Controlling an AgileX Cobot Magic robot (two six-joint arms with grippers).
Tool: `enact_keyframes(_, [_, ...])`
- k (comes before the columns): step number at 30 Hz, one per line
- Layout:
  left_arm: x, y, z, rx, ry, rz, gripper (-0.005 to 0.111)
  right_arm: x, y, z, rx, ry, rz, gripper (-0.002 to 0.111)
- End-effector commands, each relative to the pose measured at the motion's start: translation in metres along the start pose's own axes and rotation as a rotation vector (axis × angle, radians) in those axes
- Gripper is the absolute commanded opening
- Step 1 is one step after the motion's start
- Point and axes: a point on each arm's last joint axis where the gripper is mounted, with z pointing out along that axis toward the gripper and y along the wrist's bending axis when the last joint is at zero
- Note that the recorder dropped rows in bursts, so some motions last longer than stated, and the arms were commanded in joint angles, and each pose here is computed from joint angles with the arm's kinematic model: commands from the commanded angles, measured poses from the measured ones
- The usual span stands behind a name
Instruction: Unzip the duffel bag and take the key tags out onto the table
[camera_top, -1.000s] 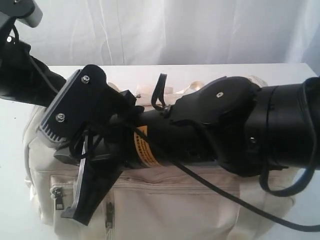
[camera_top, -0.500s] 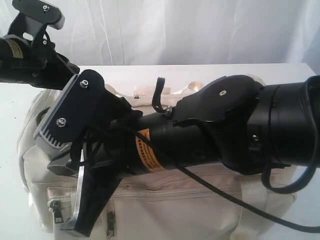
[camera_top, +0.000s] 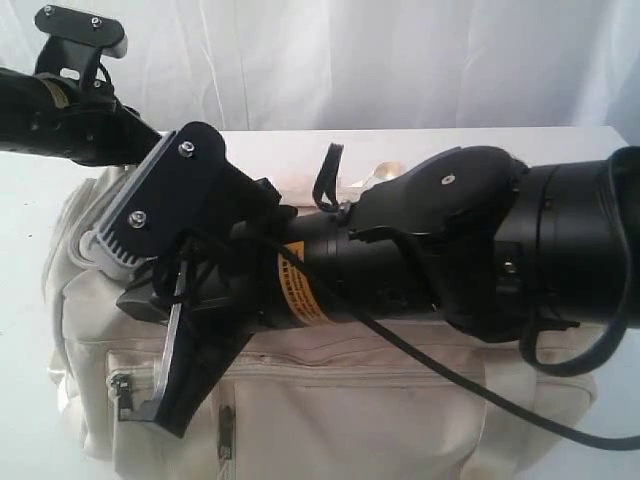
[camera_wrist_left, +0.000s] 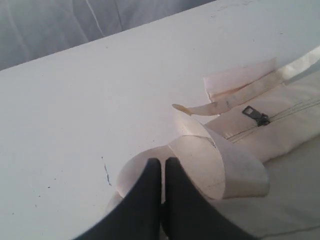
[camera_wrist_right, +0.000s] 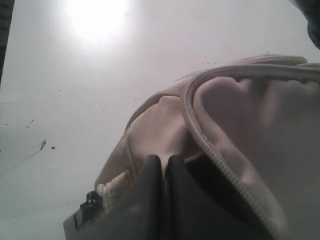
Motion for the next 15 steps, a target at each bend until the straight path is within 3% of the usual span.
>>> enact_keyframes(1, [-0.019, 0.014, -0.001, -0.036, -0.153, 0.012, 0.012, -0.004, 0.033, -0.005, -0.273, -0.032, -0.042, 0.0])
enact_keyframes(6, [-0.021, 0.015, -0.012, -0.041, -0.13, -0.005, 0.057, -0.004, 0.03, -0.004, -0.232, -0.027, -0.042, 0.0])
enact_keyframes(8, [-0.022, 0.015, -0.019, -0.045, -0.116, -0.016, 0.07, -0.004, 0.028, -0.004, -0.213, -0.025, -0.05, 0.0])
enact_keyframes(12, [-0.024, 0.017, -0.048, -0.059, -0.074, -0.016, 0.072, -0.007, 0.022, -0.008, -0.14, -0.031, -0.058, 0.006])
enact_keyframes(15, [-0.025, 0.018, -0.078, -0.074, -0.037, -0.017, 0.072, -0.015, 0.014, -0.018, -0.03, -0.054, -0.09, 0.023])
